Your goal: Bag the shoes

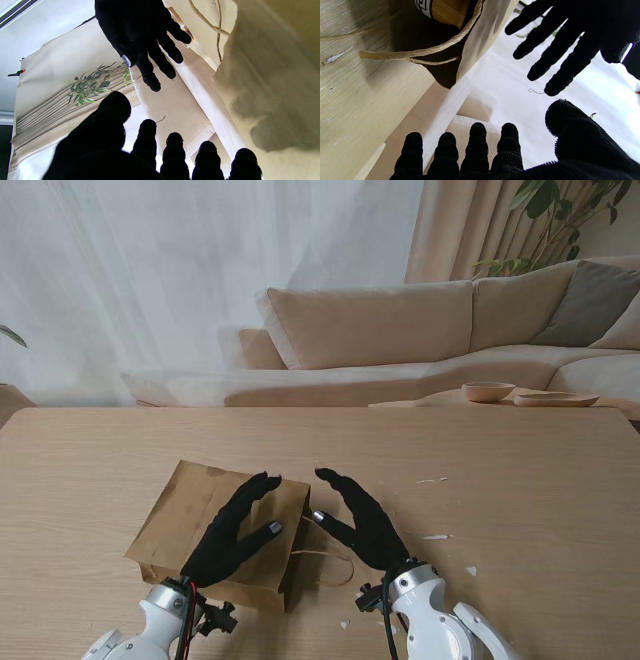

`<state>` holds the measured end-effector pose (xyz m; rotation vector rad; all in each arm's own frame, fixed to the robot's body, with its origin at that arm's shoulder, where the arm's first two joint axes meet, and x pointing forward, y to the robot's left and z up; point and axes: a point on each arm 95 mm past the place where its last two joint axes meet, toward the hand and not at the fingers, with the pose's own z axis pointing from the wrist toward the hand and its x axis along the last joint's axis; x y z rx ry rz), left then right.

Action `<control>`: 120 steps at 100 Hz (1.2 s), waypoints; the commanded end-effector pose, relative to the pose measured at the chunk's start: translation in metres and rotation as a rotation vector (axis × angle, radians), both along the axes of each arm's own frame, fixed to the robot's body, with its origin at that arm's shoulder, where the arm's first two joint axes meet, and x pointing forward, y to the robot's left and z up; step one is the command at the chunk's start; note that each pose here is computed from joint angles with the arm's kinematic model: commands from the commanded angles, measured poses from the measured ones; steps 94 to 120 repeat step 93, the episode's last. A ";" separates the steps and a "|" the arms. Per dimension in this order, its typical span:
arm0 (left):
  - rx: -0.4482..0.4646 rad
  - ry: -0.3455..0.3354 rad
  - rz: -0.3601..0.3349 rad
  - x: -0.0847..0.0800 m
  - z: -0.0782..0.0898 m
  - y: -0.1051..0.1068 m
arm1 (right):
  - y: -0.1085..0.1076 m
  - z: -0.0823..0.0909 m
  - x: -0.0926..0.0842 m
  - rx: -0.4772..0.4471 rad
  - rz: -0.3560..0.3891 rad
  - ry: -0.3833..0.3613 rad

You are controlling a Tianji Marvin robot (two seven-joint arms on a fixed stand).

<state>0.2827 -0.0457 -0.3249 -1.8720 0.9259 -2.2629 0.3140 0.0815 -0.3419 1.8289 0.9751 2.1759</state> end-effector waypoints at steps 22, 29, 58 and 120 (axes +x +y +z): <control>-0.010 -0.001 -0.010 -0.002 0.003 0.000 | 0.003 0.003 -0.005 0.019 -0.003 0.002; -0.009 0.004 -0.012 -0.003 0.002 0.000 | 0.003 0.004 -0.005 0.018 -0.007 0.000; -0.010 0.017 -0.022 -0.006 0.001 0.000 | 0.008 0.007 -0.009 0.011 -0.015 -0.015; -0.012 0.018 -0.028 -0.007 0.001 -0.001 | 0.007 0.008 -0.010 0.017 -0.028 -0.018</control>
